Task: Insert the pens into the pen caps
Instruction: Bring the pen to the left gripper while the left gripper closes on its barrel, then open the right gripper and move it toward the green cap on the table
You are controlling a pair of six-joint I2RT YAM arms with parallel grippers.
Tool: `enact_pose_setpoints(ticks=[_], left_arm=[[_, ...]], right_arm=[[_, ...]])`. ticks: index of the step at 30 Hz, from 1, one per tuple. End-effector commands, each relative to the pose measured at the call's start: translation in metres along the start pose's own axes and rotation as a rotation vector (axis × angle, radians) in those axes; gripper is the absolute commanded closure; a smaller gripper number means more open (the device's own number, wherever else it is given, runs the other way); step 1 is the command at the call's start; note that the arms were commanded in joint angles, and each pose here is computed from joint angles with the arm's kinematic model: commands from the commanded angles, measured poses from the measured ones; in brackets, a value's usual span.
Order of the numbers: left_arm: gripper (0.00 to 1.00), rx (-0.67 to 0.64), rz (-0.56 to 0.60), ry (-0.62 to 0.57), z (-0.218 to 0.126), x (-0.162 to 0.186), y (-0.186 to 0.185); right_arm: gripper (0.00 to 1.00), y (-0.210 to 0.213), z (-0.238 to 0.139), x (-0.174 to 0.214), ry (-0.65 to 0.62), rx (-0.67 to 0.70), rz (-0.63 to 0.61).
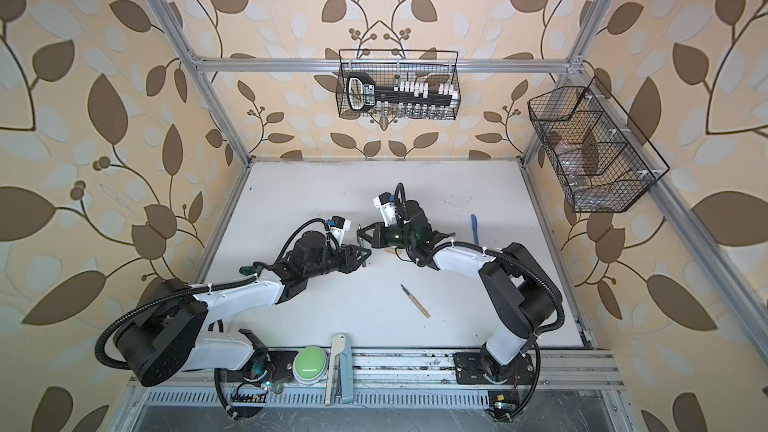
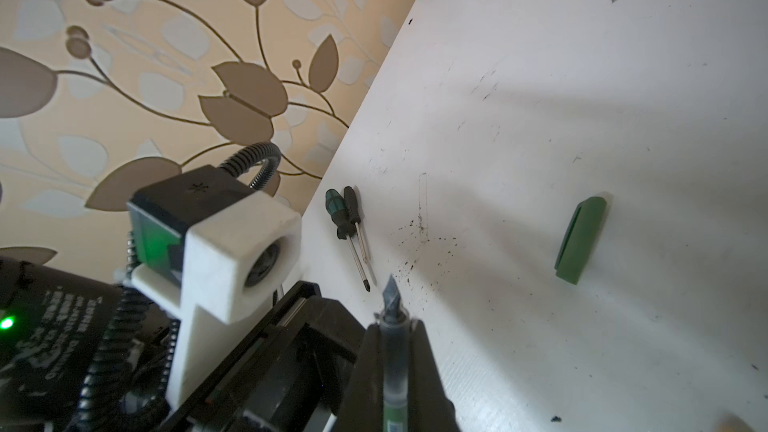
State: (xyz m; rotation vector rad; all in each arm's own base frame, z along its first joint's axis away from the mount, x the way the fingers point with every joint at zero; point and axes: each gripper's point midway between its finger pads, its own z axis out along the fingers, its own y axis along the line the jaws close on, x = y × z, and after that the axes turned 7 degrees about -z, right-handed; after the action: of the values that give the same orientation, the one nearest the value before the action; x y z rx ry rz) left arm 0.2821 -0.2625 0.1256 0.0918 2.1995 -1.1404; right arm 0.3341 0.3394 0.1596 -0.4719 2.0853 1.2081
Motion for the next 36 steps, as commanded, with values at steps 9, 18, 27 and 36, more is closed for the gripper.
enact_pose_setpoints(ticks=[9, 18, 27, 36], left_arm=[[0.85, 0.059, 0.034, -0.028, -0.001, -0.014, -0.020], [0.96, -0.034, 0.068, -0.023, -0.008, -0.017, -0.010], [0.97, -0.264, 0.192, 0.068, -0.035, -0.015, 0.012], [0.95, -0.359, 0.175, 0.007, -0.084, -0.024, 0.008]], right_arm=[[1.00, 0.008, -0.001, -0.003, -0.023, -0.039, -0.013], [0.78, 0.010, -0.013, -0.006, -0.059, -0.006, -0.057], [0.56, -0.024, -0.036, -0.014, 0.096, 0.326, -0.136], [0.55, -0.060, -0.007, -0.010, 0.339, 0.453, -0.124]])
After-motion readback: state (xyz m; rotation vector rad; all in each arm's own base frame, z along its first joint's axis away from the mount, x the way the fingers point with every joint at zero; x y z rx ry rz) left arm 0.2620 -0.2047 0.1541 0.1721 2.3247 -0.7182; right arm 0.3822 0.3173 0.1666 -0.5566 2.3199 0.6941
